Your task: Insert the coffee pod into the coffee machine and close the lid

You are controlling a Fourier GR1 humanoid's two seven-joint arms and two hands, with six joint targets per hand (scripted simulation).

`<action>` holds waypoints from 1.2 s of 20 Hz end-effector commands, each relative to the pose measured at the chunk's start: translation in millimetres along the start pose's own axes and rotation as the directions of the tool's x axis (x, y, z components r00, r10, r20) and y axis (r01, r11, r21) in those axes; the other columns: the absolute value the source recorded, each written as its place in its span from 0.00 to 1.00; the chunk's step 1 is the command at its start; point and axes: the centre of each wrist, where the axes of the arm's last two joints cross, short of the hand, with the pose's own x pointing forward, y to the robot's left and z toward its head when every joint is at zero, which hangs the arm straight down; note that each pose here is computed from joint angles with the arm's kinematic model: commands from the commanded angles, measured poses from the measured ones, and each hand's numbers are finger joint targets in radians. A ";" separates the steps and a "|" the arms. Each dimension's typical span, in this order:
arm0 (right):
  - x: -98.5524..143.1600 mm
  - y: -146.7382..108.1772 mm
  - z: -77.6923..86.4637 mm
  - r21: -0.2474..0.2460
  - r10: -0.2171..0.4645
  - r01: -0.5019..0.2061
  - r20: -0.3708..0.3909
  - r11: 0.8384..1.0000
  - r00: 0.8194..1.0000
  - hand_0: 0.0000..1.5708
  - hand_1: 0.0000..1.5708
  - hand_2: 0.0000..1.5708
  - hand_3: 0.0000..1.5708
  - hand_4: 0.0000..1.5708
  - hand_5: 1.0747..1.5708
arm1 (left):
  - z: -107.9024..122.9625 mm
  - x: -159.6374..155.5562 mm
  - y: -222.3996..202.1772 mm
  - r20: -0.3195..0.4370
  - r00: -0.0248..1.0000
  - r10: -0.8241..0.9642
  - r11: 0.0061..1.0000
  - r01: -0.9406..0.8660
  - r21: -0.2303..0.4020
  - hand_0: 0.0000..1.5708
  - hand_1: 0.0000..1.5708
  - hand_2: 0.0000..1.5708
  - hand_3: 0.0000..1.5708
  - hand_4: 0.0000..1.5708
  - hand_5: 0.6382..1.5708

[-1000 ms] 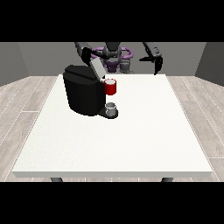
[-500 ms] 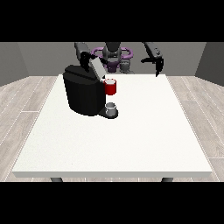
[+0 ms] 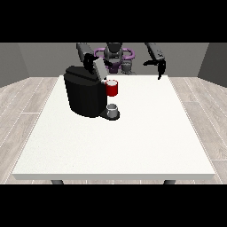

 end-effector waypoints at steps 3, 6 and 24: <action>4.7 20.2 -10.8 0.017 -0.015 0.014 0.043 1.000 0.999 0.00 0.00 0.00 0.00 0.25 1.00 | -24.4 19.4 15.8 0.028 1.000 -0.002 1.000 0.002 -0.002 0.00 0.00 0.00 0.00 0.22 1.00; 19.9 36.3 -14.7 0.077 0.024 -0.028 0.055 0.997 0.998 0.00 0.00 0.00 0.00 0.29 1.00 | -12.7 5.5 28.7 0.019 1.000 -0.008 0.999 0.008 0.039 0.00 0.00 0.00 0.00 0.24 1.00; 76.9 79.9 -49.3 0.114 0.109 -0.130 0.174 0.985 0.979 0.00 0.00 0.00 0.00 0.22 1.00 | -1.8 -15.2 13.0 -0.001 1.000 0.029 0.999 -0.029 -0.035 0.00 0.00 0.00 0.00 0.20 1.00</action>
